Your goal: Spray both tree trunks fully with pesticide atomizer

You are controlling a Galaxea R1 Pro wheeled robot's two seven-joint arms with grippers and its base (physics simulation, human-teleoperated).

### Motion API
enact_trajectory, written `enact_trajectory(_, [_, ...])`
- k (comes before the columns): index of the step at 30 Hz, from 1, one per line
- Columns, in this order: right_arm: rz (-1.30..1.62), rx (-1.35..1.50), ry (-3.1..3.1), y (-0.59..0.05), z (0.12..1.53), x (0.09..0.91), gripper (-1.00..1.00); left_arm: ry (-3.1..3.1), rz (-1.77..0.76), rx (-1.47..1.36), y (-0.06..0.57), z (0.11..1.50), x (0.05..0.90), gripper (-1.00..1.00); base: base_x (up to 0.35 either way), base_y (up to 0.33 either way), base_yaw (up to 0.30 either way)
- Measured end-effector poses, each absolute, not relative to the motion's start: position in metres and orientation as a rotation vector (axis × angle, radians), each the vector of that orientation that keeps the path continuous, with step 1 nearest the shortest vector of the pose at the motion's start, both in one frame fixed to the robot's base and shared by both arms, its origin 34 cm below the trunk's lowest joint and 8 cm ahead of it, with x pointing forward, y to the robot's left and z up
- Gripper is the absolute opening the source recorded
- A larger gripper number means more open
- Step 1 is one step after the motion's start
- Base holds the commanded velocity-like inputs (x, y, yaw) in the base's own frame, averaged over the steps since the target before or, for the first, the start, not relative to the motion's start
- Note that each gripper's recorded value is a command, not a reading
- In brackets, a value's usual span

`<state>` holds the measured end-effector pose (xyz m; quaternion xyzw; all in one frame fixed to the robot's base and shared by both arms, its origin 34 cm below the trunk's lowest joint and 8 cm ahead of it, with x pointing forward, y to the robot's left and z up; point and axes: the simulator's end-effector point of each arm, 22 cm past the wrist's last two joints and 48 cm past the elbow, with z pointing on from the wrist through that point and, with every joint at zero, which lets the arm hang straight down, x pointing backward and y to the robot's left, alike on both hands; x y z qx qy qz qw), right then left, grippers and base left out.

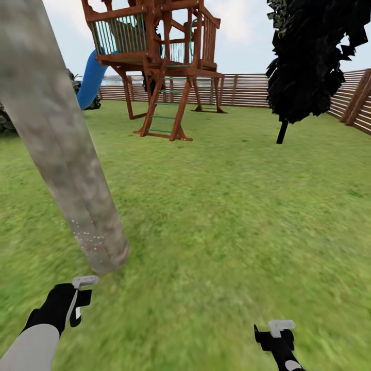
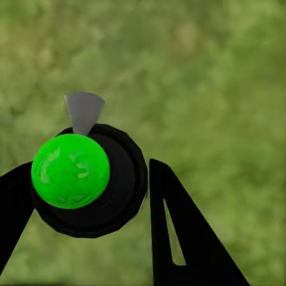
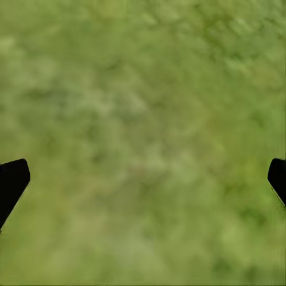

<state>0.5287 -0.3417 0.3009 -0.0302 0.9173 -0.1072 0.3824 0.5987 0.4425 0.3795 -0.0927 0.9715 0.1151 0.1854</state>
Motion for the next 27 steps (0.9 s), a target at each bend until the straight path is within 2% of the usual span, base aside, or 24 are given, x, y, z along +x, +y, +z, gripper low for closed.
enact_trajectory(6, [-0.273, -0.077, 2.34, -0.342, 0.301, 0.529, 1.0, 2.705, 0.363, -0.253, 0.448, 0.383, 0.604, -1.0, 0.262, -0.166, 0.277])
enact_trajectory(11, [-0.273, -0.077, 2.34, -0.342, 0.301, 0.529, 1.0, 2.681, 0.388, -0.253, 0.439, 0.382, 0.608, -1.0, 0.316, -0.028, 0.256])
enact_trajectory(17, [-0.277, -0.077, 2.339, -0.344, 0.301, 0.529, 1.0, 2.683, 0.359, -0.245, 0.43, 0.381, 0.61, -1.0, 0.284, -0.089, 0.018])
enact_trajectory(24, [-0.273, -0.078, 2.34, -0.342, 0.301, 0.529, 1.0, 2.685, 0.347, -0.243, 0.423, 0.38, 0.612, -1.0, 0.103, -0.26, 0.003])
enact_trajectory(27, [-0.272, -0.078, 2.34, -0.341, 0.301, 0.529, 1.0, 2.684, 0.346, -0.242, 0.422, 0.38, 0.612, -1.0, 0.082, -0.269, 0.166])
